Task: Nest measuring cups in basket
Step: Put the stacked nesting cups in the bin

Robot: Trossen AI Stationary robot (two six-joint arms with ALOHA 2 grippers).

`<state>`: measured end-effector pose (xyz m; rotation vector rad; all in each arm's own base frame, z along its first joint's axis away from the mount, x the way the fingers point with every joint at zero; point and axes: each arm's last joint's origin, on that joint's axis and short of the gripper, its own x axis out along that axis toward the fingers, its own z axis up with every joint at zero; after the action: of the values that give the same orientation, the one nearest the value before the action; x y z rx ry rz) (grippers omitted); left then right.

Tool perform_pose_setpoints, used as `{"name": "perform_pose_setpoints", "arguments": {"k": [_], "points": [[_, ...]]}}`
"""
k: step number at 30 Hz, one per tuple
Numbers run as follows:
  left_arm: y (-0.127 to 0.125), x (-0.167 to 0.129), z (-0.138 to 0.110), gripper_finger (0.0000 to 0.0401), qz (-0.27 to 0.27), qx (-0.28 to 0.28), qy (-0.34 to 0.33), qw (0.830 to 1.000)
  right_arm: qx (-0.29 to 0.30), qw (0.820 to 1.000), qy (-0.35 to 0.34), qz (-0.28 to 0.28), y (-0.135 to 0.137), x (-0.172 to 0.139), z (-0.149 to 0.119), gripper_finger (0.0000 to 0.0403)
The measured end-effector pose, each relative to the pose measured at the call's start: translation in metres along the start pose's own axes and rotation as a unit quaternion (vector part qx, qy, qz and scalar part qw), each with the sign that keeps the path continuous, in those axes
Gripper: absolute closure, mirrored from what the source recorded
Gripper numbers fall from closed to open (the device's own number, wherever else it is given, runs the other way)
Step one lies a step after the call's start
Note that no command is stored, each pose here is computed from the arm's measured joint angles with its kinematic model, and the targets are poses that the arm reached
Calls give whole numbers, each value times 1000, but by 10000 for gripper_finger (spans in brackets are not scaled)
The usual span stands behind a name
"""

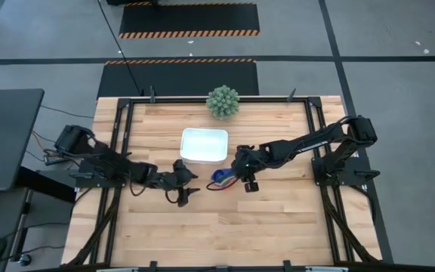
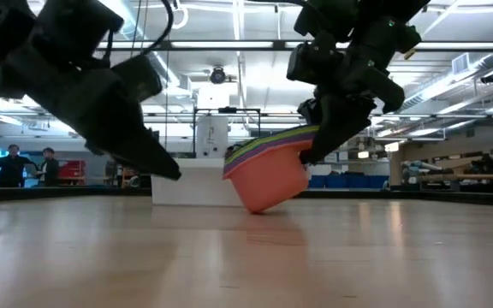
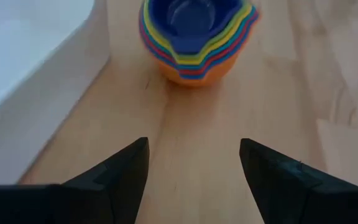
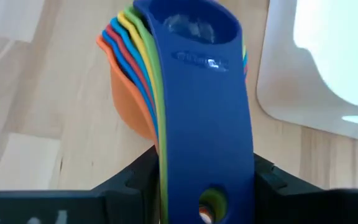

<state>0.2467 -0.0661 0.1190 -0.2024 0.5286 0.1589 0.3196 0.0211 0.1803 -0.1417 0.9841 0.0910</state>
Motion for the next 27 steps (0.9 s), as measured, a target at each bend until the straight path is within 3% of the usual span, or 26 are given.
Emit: {"name": "perform_pose_setpoints", "arguments": {"k": [9, 18, 27], "points": [[-1, 24, 2, 139, 2, 5, -28, 1000, 1, 1000, 10, 3, 1, 13, -2, 246], [2, 51, 2, 79, -11, 3, -20, 1000, -3, 1000, -1, 7, 6, 13, 0, 246], [1, 69, -1, 58, -40, -9, -14, 999, -3, 1000, -6, 11, 6, 13, 1, 245]]}}
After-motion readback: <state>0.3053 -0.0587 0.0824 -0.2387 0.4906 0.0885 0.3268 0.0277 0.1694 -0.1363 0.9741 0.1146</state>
